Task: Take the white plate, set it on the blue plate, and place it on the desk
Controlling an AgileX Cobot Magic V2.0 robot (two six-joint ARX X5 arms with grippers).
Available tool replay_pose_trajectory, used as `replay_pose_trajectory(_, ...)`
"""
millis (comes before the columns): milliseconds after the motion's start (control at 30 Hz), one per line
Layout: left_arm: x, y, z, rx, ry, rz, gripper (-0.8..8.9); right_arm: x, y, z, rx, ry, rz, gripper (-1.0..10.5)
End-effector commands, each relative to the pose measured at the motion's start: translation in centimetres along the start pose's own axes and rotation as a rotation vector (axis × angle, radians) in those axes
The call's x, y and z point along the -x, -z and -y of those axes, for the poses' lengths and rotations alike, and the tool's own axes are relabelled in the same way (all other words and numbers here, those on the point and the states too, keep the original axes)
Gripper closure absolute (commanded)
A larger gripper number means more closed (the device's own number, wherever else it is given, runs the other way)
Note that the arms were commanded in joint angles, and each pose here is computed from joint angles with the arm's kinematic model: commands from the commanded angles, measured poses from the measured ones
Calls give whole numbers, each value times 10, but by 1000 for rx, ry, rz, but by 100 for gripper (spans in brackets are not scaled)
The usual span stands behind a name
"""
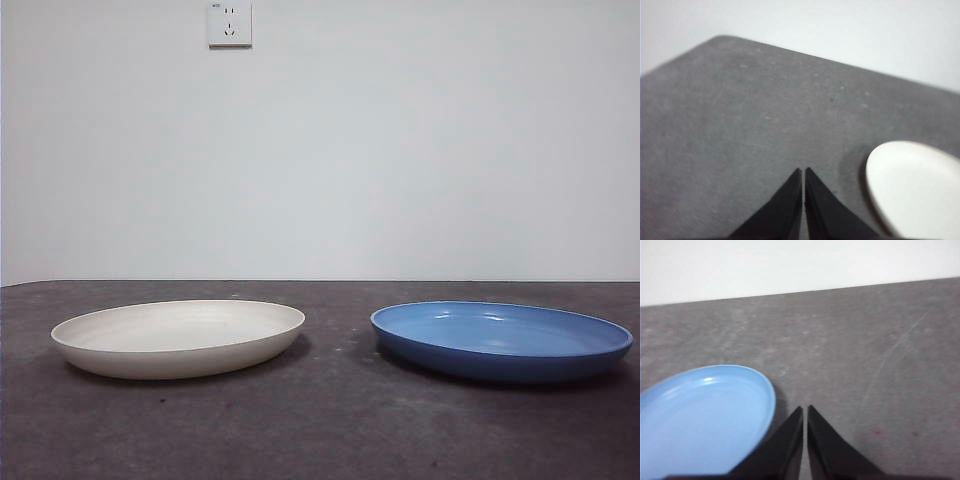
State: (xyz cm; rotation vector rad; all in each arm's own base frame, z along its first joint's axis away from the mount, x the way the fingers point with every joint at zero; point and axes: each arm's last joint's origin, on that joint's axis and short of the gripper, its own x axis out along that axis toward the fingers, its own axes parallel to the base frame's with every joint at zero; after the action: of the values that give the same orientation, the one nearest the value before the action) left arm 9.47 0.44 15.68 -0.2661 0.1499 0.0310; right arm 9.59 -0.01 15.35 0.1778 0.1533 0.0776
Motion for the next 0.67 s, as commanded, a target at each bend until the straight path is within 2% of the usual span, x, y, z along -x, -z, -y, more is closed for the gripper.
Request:
replay_pose_trajectory(33,-2,7,-2,117,-13,-23,804,0,0,0,-74,-7,4,939)
replay_pose_trajectory(167,-2,7,-2,170,-11,-24,804,0,1,0,-130,-14,-9,939)
replay_pose_trajectory(267,-1,6,-1,212,6,-38,804,0,1,-2,-159,-55,-14,939)
replay_pose_trajectory(433,5,-3,2,232,27,-75,804,3,-7,-3,-218,-61,1,939)
replay_pose_trajectory(667,19,-33,12,232,50,-74,804,18,-39,-11,-218,-75,33,939)
